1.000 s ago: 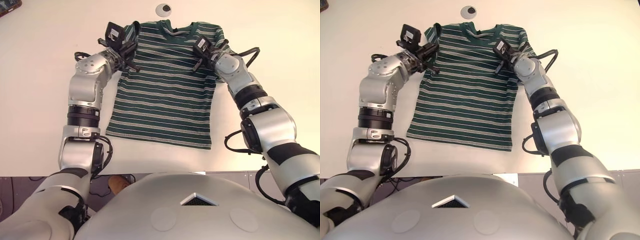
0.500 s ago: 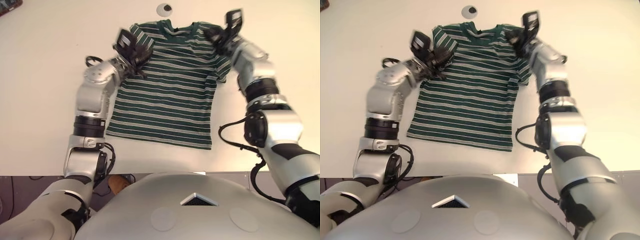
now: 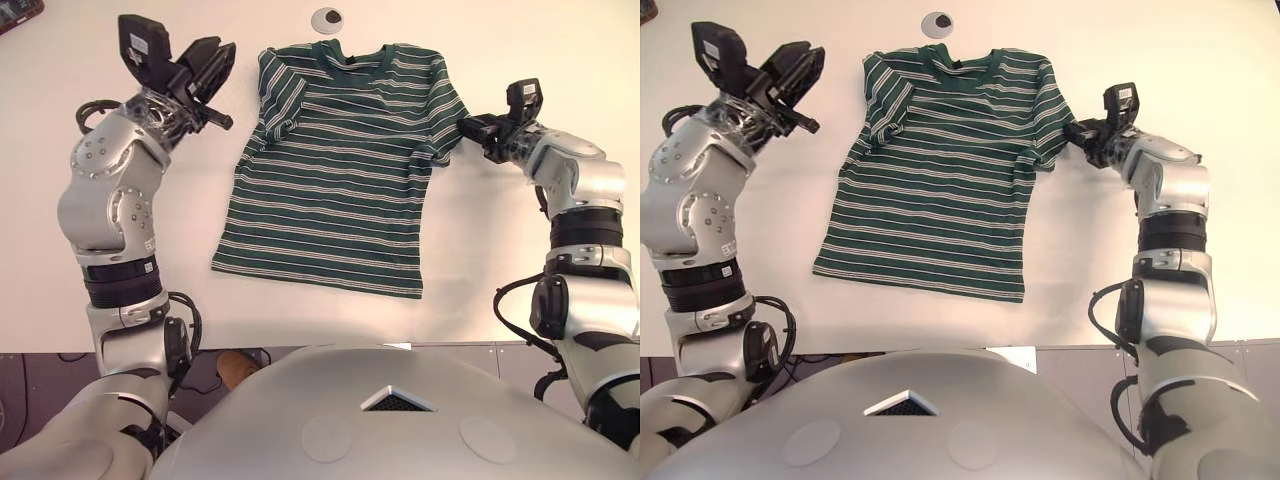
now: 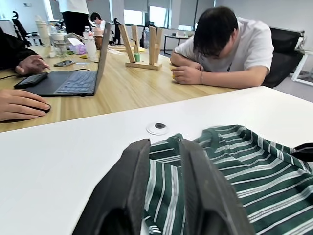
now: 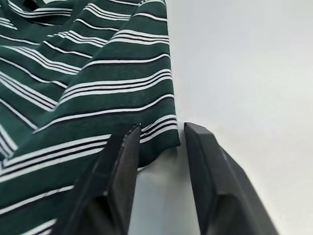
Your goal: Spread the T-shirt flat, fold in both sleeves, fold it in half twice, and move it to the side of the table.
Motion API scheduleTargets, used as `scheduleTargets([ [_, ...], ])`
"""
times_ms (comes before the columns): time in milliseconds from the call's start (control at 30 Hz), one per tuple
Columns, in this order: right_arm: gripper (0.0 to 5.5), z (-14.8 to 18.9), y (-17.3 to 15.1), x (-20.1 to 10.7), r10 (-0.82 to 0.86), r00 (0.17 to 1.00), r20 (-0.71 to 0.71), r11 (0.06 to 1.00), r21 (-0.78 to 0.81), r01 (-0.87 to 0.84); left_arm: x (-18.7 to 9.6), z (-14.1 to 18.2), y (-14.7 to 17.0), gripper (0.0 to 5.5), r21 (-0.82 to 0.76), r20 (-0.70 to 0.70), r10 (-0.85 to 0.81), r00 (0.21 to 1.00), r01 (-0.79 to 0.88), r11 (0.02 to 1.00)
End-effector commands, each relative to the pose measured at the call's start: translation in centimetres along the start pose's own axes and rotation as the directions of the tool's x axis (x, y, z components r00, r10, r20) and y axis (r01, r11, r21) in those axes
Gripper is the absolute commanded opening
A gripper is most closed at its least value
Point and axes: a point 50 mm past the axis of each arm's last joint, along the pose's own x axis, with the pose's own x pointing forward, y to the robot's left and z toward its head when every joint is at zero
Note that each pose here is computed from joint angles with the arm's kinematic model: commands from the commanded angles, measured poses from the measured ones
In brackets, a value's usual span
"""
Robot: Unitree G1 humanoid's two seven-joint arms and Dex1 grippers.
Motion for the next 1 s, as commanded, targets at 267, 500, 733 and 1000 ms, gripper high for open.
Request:
scheduleTargets([
  [267,0.0,2.7,-1.2,-0.2,-0.093,0.992,0.084,0.995,-0.01,0.094,-2.3,-4.1,-0.1,0.61,0.104,-0.193,-0.042,0.98,0.063,0.993],
  [500,0.0,5.2,-2.2,-0.1,-0.106,0.988,0.11,0.99,-0.076,0.115,-2.9,-6.8,-2.8,0.01,-0.008,-0.311,-0.225,0.923,0.234,0.972],
  [733,0.0,6.4,2.7,2.0,0.09,0.991,0.1,0.987,-0.143,-0.075,-2.7,-7.7,-3.3,0.01,-0.013,-0.349,-0.25,0.903,0.262,0.965],
  [1000,0.0,4.6,8.2,6.0,0.149,0.988,0.024,0.983,-0.11,-0.146,-2.0,-8.0,-3.9,0.01,-0.015,-0.362,-0.288,0.887,0.303,0.953],
])
